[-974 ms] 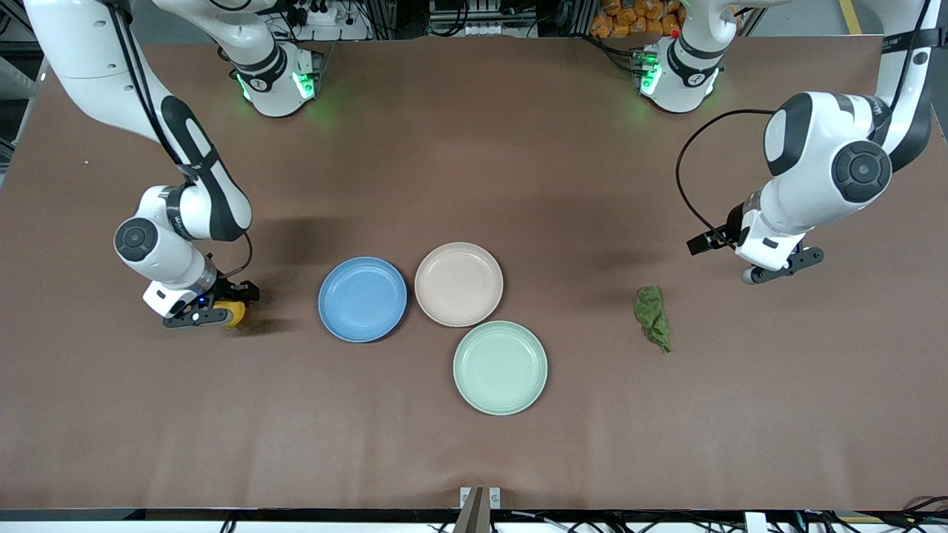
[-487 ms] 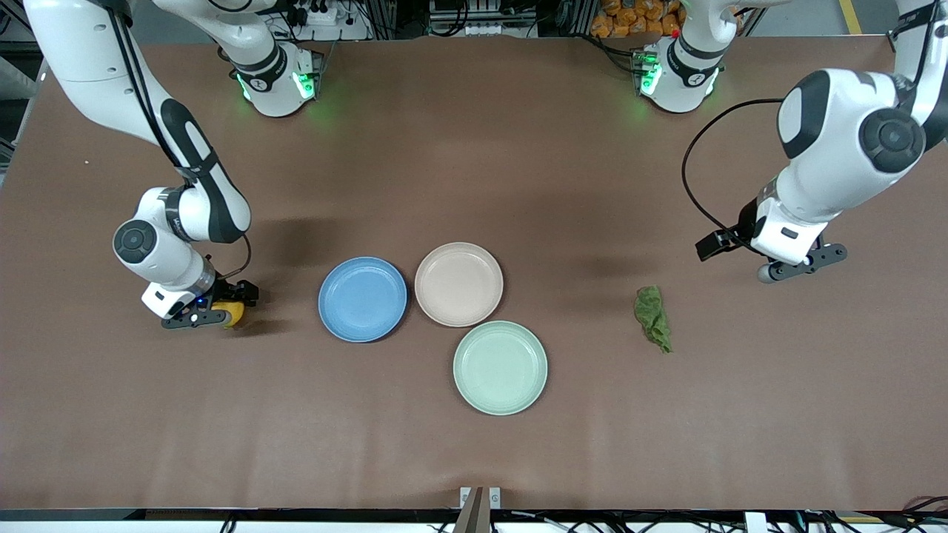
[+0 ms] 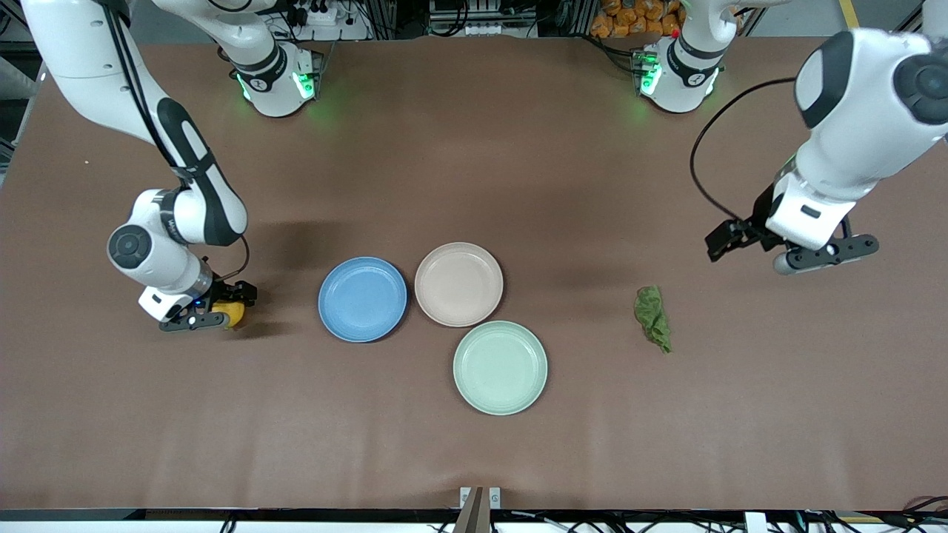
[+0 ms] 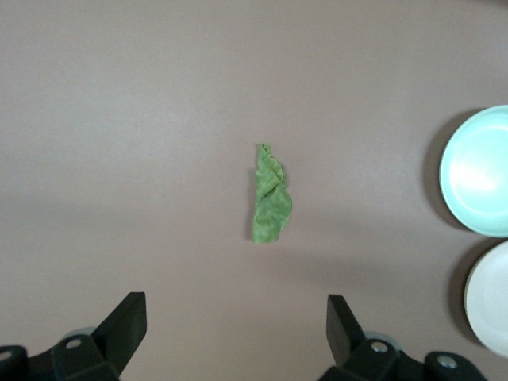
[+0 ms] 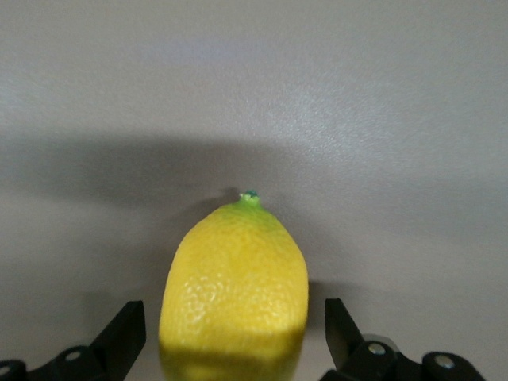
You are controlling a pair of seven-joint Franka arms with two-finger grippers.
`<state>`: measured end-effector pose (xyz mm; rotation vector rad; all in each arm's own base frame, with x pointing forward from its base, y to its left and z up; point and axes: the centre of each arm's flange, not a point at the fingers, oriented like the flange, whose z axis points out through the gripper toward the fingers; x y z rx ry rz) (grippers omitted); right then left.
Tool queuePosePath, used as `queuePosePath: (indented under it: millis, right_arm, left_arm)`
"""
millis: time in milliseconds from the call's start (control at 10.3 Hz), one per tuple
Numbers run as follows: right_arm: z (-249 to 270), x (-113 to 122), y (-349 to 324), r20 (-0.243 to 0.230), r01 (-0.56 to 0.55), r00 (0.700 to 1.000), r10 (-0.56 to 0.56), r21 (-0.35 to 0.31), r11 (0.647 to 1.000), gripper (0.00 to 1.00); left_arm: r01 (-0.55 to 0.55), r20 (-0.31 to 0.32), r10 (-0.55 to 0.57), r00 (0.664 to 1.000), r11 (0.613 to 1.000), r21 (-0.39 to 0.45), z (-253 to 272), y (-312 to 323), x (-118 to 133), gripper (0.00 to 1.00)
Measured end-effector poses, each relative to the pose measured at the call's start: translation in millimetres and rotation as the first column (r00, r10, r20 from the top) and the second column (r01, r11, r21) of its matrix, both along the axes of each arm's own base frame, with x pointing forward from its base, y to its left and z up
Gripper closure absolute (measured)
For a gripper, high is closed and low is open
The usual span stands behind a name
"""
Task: Pick lemon and lettuce from blue and beige plates
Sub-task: 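Lower the lemon with the right gripper while the left gripper withdraws, then open the right gripper, releasing the lemon, and draw it back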
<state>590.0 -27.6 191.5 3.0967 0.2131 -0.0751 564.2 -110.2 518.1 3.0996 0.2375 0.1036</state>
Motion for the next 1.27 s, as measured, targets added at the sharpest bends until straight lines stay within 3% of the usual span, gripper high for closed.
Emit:
queuePosePath:
  millis: [97,292,585,974,1267]
  right_arm:
    - [18.3,9.3,0.3,-0.043,0.013,0.999,-0.012,0.009,1.0,0.0]
    - [57.3,28.2,2.9,-0.081,0.044,0.996,-0.041,0.044,0.998,0.0]
    - [105.0,42.0,6.1,-0.07,0.046,0.997,-0.042,0.059,0.997,0.0]
    - [161.7,33.2,7.1,-0.066,0.065,0.996,-0.061,0.068,0.996,0.0]
    - [217.8,28.3,-2.7,-0.059,0.08,0.995,-0.076,0.073,0.994,0.0]
  left_arm:
    - [0.046,-0.019,-0.046,0.999,0.999,0.007,19.1,2.3,-4.0,0.0]
    - [0.082,-0.026,-0.082,0.996,0.997,0.013,59.5,9.0,-11.7,0.0]
    - [0.131,-0.024,-0.13,0.991,0.991,0.027,94.9,15.9,-16.6,0.0]
    - [0.161,0.026,-0.162,0.987,0.986,0.04,134.0,25.8,-17.6,0.0]
    - [0.163,0.023,-0.164,0.986,0.986,0.04,146.8,25.0,-21.7,0.0]
